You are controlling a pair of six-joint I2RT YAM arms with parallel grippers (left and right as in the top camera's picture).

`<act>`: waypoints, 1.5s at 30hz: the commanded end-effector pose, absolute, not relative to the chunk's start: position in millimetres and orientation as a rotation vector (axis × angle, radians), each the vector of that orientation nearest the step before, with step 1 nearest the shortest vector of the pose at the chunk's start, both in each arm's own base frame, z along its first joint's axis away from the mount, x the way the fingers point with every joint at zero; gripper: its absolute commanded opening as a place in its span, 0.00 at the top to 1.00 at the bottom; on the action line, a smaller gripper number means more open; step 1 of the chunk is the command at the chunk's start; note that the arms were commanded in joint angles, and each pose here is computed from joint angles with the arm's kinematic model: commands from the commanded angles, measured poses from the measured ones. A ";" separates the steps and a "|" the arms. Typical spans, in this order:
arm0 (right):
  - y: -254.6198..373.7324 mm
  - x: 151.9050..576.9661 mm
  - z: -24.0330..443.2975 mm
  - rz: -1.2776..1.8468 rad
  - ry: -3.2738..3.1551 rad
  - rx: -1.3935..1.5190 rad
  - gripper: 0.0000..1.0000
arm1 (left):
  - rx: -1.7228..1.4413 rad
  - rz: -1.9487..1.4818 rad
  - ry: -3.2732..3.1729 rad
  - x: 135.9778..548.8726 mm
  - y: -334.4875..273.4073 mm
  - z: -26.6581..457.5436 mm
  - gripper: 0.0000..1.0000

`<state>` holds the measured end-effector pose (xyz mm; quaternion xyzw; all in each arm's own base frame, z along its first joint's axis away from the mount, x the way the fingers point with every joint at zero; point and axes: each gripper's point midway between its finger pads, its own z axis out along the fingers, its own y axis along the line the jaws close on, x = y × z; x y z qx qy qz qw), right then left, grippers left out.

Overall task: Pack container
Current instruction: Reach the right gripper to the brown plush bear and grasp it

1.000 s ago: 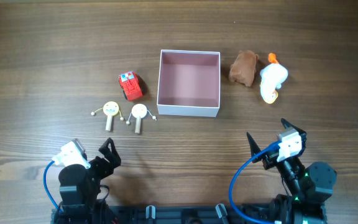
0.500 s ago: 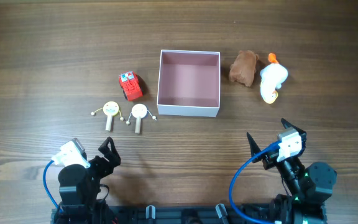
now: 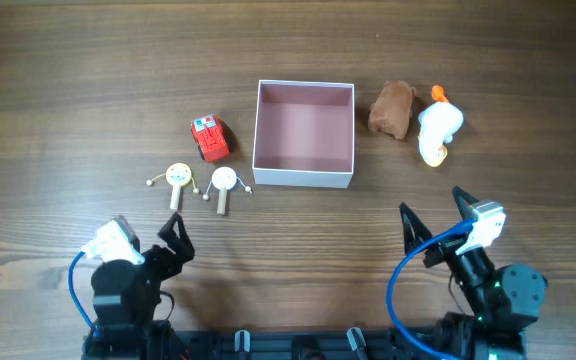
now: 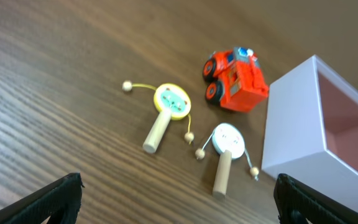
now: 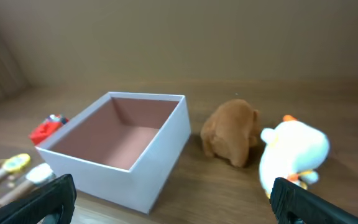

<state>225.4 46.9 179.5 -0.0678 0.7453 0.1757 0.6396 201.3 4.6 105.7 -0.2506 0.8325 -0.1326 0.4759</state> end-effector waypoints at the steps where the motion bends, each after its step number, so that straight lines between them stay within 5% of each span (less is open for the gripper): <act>1: 51.7 225.1 215.3 0.491 1.701 -0.105 0.00 | -0.537 -0.318 2.105 208.1 -2.2 122.4 0.01; 18: 29.5 320.0 227.6 0.595 2.379 0.011 0.00 | -0.371 -0.223 2.415 304.6 -6.0 211.6 0.00; 31: 45.6 389.2 261.4 0.783 2.323 0.083 0.01 | -0.399 -0.209 2.448 323.8 0.9 206.6 0.00; 45: 63.6 434.2 140.5 0.434 2.598 0.342 0.00 | -0.400 -0.210 2.447 323.9 0.8 206.6 0.00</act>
